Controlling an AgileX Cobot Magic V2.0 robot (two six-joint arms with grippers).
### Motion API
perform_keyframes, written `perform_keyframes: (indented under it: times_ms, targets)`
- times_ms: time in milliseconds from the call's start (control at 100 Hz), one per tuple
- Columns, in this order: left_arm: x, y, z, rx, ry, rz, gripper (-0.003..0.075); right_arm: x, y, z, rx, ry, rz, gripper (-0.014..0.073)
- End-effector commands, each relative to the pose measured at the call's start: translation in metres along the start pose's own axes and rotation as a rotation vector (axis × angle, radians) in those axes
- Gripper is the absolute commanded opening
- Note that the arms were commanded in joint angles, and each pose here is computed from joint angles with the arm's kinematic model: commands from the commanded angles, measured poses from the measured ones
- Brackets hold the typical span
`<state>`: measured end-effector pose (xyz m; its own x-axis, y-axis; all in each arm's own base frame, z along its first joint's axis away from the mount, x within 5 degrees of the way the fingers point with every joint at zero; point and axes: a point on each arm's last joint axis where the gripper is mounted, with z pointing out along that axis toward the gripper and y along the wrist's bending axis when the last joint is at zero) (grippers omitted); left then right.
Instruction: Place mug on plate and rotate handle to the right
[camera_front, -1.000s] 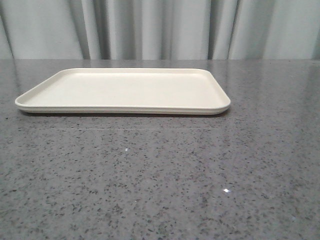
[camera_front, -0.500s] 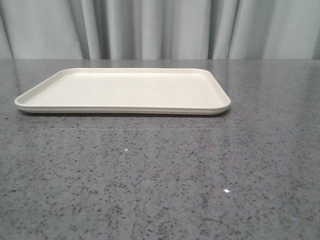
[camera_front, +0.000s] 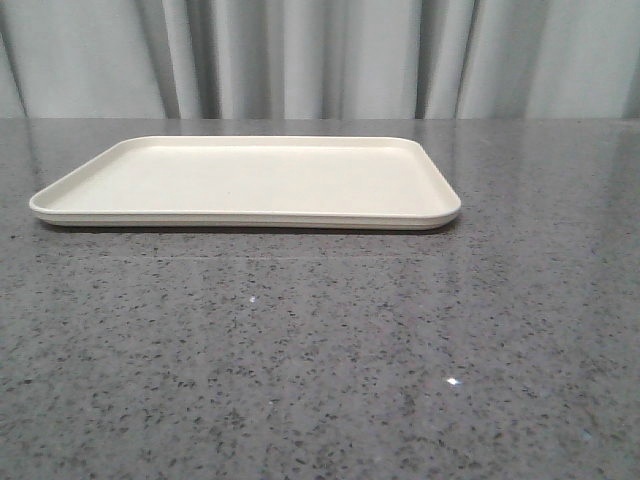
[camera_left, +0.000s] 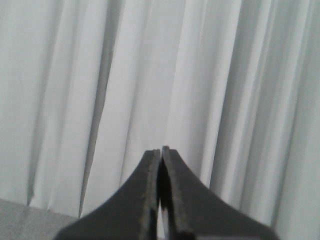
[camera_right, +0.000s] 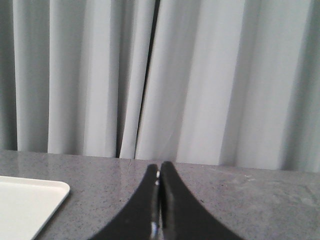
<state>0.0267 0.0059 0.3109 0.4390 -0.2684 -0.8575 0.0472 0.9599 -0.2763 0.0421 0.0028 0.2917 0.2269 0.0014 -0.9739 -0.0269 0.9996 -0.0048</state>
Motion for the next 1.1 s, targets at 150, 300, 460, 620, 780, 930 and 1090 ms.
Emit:
perform_keyframes:
  times_ms: [150, 300, 460, 620, 780, 930, 1090]
  targets:
    - [-0.047, -0.014, 0.018, 0.009, -0.082, -0.015, -0.0020, -0.046, -0.003, 0.014, 0.033, -0.086, -0.004, -0.0066]
    - [-0.063, -0.023, 0.032, 0.037, -0.033, -0.011, -0.0020, -0.065, -0.003, 0.021, 0.032, -0.103, -0.004, -0.0066]
    - [-0.081, -0.032, 0.050, 0.059, 0.005, -0.006, -0.0020, -0.083, -0.003, 0.026, 0.026, -0.121, -0.005, -0.0066]
    - [-0.093, -0.042, 0.070, 0.089, 0.081, -0.001, -0.0020, -0.094, -0.001, 0.027, 0.009, -0.116, -0.008, -0.0066]
    - [-0.101, -0.052, 0.091, 0.127, 0.186, 0.004, -0.0019, -0.097, -0.001, 0.026, 0.009, -0.124, -0.015, -0.0041]
    - [-0.107, -0.058, 0.111, 0.143, 0.239, -0.004, -0.0019, -0.097, -0.001, 0.026, 0.009, -0.123, -0.015, 0.0083]
    - [-0.113, -0.063, 0.127, 0.161, 0.286, -0.007, -0.0018, -0.097, -0.001, 0.026, 0.010, -0.126, -0.015, 0.0146]
